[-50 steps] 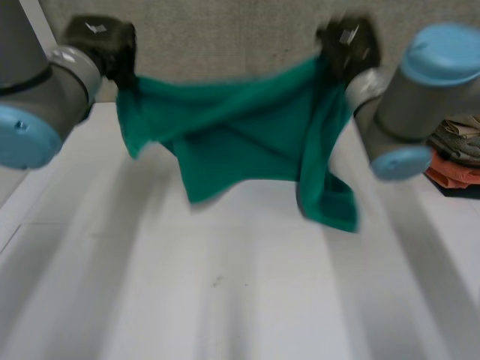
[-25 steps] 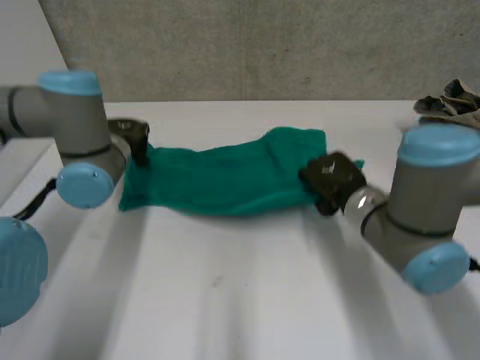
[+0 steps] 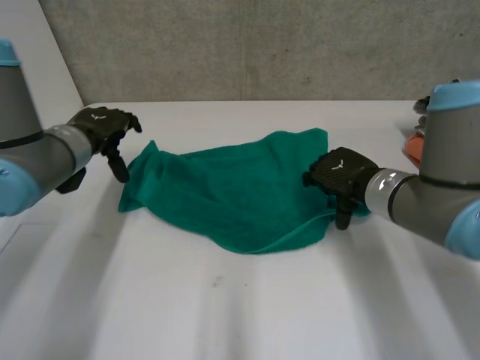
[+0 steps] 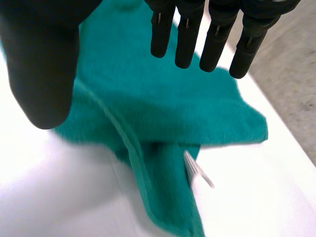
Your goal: Fold the laundry.
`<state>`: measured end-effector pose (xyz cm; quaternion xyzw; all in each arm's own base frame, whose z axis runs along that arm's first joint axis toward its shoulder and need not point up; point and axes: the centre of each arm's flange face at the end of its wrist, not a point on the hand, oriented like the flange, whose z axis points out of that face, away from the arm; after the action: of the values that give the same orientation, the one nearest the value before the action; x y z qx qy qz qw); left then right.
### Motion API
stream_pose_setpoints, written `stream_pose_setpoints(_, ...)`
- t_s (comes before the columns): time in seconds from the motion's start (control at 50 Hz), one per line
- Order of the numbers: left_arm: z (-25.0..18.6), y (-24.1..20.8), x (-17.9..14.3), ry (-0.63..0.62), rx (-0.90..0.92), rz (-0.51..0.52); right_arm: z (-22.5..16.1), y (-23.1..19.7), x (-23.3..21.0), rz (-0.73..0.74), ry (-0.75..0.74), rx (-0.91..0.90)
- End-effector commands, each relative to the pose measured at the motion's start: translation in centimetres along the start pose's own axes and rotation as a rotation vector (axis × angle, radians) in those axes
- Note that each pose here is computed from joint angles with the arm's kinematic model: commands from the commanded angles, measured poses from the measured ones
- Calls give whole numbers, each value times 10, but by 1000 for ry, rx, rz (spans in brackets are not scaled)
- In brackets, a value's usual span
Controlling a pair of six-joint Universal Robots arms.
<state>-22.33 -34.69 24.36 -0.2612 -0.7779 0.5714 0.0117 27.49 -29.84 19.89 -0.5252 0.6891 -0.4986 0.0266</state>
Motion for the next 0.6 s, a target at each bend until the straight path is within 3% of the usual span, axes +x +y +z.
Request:
stream_pose_setpoints(0.02,-23,37,1,77,-99,119,11,21,18,-52,-23,-174)
stream_pose_setpoints(0.24,-21,72,-4,112,-148,114,32,51,10,238,64,-145)
stream_pose_setpoints(0.46,-11,76,-5,141,-136,87,56,61,1,313,154,-66)
stream_pose_setpoints(0.6,5,88,0,175,-153,100,41,48,17,337,238,-25)
